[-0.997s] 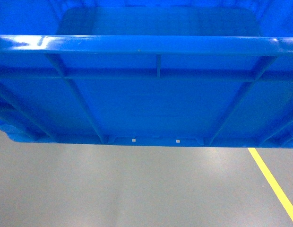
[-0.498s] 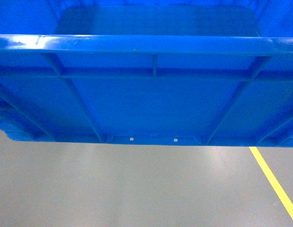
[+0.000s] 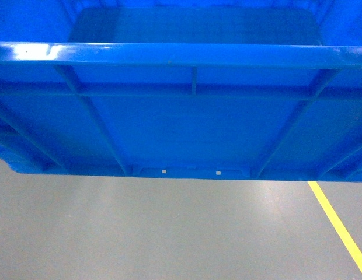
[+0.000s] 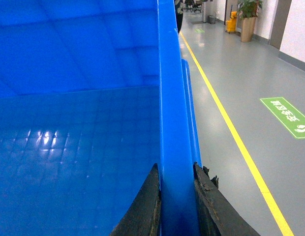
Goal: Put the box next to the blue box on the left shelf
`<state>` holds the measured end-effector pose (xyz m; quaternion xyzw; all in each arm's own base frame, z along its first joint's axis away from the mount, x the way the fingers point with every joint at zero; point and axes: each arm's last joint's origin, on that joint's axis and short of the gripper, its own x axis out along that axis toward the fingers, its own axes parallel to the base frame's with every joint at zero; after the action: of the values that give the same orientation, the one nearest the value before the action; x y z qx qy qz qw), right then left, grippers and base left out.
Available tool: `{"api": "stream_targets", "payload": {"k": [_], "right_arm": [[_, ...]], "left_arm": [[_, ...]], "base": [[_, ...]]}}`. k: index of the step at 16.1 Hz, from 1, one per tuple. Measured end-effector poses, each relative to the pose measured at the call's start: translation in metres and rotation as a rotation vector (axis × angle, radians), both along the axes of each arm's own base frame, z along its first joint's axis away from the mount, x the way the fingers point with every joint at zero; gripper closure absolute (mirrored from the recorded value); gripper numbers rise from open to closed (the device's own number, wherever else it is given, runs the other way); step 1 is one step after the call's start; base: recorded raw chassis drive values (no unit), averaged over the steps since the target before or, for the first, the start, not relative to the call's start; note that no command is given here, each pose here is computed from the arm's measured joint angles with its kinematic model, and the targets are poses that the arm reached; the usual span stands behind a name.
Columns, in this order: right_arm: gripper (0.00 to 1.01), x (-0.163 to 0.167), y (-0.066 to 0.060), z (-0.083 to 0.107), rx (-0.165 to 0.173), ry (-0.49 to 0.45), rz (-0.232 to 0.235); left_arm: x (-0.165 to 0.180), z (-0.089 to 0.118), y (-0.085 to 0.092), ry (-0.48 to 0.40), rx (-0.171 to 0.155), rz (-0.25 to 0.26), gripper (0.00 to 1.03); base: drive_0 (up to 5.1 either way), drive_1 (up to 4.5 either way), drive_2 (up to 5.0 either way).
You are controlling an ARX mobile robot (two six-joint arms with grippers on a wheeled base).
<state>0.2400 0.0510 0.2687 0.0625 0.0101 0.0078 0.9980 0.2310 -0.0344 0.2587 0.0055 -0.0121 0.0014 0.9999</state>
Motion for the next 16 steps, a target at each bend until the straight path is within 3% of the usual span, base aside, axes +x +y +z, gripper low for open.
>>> {"api": "stream_targets", "payload": {"k": [16], "right_arm": [[0.90,-0.0001,0.0000,-0.0005,0.000,0.001,0.000]], "left_arm": [[0.0000,0.0000,-0.0001,0.000,0.000,0.001,0.92]], "base": [[0.0,3.98,-4.0]]}}
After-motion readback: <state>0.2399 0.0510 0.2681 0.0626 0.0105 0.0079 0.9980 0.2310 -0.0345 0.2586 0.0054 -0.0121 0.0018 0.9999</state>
